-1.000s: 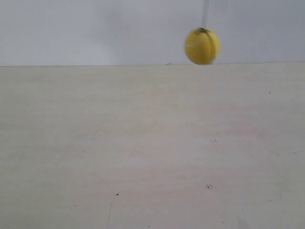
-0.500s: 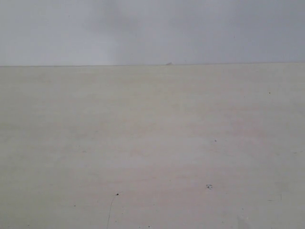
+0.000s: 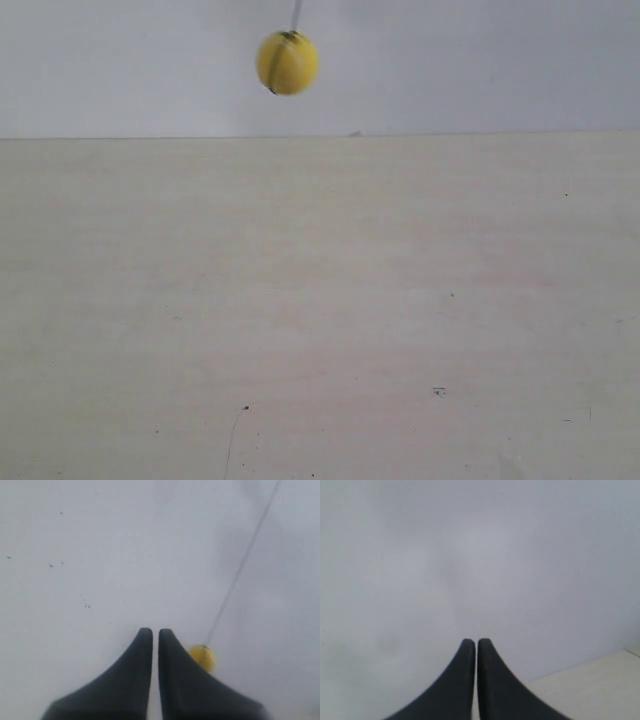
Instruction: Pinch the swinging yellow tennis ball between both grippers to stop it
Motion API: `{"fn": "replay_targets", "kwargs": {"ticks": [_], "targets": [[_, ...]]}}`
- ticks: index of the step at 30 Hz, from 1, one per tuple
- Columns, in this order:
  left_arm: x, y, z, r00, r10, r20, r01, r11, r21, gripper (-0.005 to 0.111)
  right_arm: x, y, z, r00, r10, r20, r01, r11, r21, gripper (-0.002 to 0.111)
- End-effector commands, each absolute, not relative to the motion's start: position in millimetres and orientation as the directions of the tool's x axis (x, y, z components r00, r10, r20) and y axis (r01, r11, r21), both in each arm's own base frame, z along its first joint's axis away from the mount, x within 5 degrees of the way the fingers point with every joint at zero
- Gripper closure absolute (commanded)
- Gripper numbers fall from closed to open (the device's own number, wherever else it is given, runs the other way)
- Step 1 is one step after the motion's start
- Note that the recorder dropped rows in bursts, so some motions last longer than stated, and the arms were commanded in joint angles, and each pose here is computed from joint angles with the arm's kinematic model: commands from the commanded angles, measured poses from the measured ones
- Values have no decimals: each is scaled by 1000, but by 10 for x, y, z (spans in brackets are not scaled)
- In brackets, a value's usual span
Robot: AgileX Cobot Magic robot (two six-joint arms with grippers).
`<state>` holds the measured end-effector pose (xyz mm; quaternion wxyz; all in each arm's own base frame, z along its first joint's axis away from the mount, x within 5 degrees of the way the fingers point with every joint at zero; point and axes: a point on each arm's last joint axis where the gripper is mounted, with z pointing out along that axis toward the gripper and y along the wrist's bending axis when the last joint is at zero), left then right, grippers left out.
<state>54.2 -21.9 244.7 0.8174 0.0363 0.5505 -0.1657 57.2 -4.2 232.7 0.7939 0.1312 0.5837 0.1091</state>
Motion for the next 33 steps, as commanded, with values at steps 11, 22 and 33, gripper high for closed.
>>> {"fn": "replay_targets", "kwargs": {"ticks": [11,22,33], "targets": [[1395,-442,2658,95,-189,-977,501,857,-117,102,1397,36,2417,119,199,-973,-126,975,184,108],[2011,-653,2389,-58,-151,-987,703,696,-148,102,2276,173,2206,-17,148,-989,-363,920,145,108],[2350,-675,2433,-4,-131,-991,724,683,-93,102,2395,195,2199,14,89,-996,-405,911,76,108]]}}
